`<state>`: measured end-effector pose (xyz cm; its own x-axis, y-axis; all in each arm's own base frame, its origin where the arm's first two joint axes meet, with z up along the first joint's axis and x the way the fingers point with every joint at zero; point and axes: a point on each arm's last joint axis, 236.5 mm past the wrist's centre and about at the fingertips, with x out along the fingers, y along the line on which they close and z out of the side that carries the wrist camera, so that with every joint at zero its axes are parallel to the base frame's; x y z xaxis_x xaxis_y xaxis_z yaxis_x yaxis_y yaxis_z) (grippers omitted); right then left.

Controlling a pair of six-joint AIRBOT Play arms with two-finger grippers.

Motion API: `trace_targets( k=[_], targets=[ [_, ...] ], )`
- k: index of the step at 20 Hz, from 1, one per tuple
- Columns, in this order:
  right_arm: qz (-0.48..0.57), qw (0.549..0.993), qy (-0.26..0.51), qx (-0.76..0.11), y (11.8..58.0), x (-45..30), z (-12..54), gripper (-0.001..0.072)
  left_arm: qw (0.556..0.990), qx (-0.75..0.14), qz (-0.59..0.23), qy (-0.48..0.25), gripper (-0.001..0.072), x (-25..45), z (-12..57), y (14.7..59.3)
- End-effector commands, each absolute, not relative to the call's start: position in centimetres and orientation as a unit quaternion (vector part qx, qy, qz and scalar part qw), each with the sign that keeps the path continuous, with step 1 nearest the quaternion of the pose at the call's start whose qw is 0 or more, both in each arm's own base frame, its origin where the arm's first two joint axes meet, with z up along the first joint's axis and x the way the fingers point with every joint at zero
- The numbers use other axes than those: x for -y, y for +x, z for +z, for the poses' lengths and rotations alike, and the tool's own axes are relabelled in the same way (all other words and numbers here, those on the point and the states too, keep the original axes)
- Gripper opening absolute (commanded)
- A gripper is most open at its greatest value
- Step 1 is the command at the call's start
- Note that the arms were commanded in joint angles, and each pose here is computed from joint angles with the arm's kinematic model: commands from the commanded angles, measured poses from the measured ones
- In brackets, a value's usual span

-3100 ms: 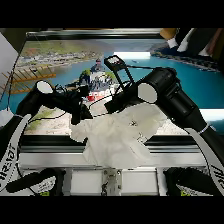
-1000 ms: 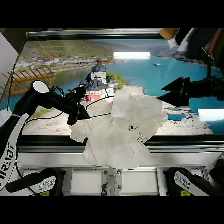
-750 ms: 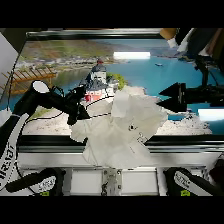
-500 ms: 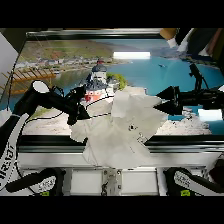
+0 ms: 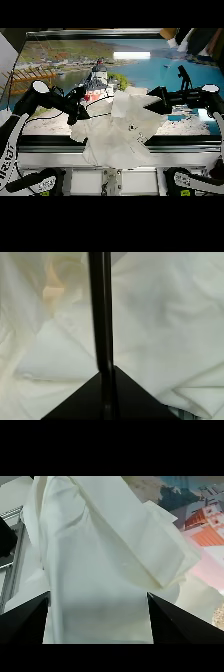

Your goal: Fold the clothes and pants, and hang the long-sleeved shirts on hangers.

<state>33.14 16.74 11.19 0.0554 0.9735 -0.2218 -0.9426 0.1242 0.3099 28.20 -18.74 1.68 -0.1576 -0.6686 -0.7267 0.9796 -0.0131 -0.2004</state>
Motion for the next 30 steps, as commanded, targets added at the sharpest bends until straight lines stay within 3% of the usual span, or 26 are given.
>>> trace_targets(
  k=[1,23,24,26,27,30],
  targets=[
    [0.672,0.714,0.044,-0.190,32.82,-17.79,10.95,0.0655,0.610,-0.349,-0.676,0.223,0.0011,18.71,1.66,28.23],
    [0.675,0.712,0.043,-0.191,32.71,-18.27,10.89,0.0651,0.610,-0.349,-0.676,0.223,0.0011,18.72,1.67,28.25],
    [0.675,0.712,0.043,-0.191,32.69,-18.27,10.89,0.0565,0.610,-0.349,-0.676,0.223,0.0011,18.72,1.67,28.25],
    [0.675,0.711,0.043,-0.191,32.69,-18.27,10.89,0.0062,0.610,-0.349,-0.675,0.223,0.0012,18.71,1.67,28.26],
    [0.675,0.712,0.043,-0.191,32.70,-18.27,10.90,0.0020,0.610,-0.349,-0.675,0.223,0.0012,18.71,1.66,28.28],
    [0.674,0.712,0.043,-0.192,32.70,-18.27,10.89,0.0021,0.611,-0.349,-0.674,0.224,0.0011,18.71,1.64,28.35]
  ],
)
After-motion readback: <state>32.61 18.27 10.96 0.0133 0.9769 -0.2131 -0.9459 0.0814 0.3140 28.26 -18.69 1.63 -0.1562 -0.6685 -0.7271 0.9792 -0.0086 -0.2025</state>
